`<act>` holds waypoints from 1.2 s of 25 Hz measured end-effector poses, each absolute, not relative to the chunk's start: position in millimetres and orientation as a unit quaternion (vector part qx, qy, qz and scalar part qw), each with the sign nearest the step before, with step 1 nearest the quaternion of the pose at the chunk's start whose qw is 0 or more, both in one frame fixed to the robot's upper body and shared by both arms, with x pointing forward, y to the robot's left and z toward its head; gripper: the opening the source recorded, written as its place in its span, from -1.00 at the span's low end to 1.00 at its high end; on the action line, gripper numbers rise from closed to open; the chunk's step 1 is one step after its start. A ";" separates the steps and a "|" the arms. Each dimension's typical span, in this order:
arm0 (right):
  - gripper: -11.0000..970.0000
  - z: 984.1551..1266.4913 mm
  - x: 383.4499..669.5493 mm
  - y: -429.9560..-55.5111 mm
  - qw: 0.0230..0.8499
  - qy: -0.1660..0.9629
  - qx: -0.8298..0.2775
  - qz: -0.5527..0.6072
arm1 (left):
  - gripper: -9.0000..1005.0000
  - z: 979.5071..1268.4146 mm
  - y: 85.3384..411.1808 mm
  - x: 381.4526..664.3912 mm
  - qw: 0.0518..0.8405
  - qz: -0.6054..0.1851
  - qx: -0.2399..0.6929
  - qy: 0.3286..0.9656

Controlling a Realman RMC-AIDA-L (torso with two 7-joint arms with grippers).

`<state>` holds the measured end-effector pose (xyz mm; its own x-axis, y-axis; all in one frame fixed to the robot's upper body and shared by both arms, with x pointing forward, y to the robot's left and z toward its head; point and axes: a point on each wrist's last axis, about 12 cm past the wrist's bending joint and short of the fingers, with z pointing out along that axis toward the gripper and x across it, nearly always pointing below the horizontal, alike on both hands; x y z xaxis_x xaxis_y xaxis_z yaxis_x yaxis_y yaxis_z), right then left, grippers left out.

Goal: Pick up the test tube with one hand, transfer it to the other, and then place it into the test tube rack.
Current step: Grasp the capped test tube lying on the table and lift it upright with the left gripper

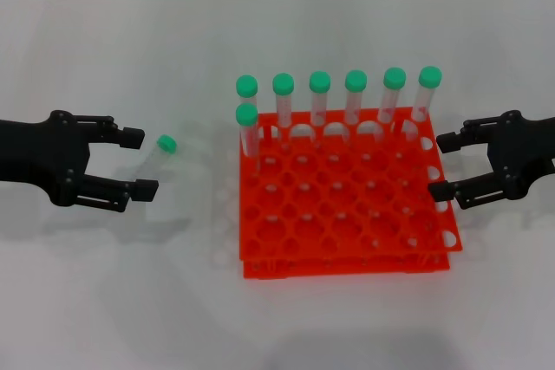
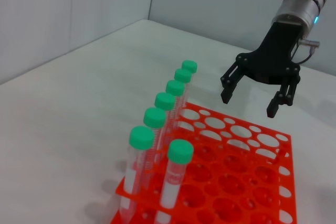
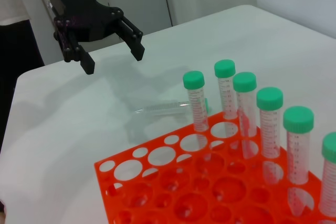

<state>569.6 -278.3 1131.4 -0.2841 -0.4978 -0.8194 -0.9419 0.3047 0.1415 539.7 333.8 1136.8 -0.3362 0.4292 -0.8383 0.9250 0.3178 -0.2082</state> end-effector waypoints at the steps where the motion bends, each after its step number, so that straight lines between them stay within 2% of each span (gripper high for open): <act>1: 0.66 1131.2 569.4 -278.3 0.341 0.732 -0.492 0.326 | 0.65 1136.6 333.3 539.6 0.345 -0.360 0.461 0.734; 6: 0.66 1131.6 569.4 -278.0 0.342 0.731 -0.493 0.326 | 0.65 1149.5 334.1 541.7 0.319 -0.366 0.445 0.753; 15: 0.65 1133.3 571.0 -279.2 0.350 0.728 -0.494 0.320 | 0.64 1182.8 338.8 546.1 0.276 -0.360 0.365 0.813; 17: 0.65 1133.7 571.6 -279.5 0.352 0.729 -0.494 0.318 | 0.64 1199.5 342.5 554.0 0.243 -0.335 0.303 0.858; 21: 0.65 1134.8 572.5 -279.5 0.354 0.728 -0.495 0.316 | 0.63 1207.9 342.8 565.2 0.204 -0.293 0.271 0.894; 30: 0.65 1133.4 574.2 -275.9 0.364 0.723 -0.499 0.309 | 0.62 1208.7 318.9 587.7 0.124 -0.209 0.276 0.930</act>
<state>574.2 -275.9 1133.4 -0.2364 -0.4964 -0.8353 -0.9470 0.3100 0.0838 587.7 318.9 1208.7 -0.8169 0.4611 -0.3465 0.5649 0.7608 -0.3196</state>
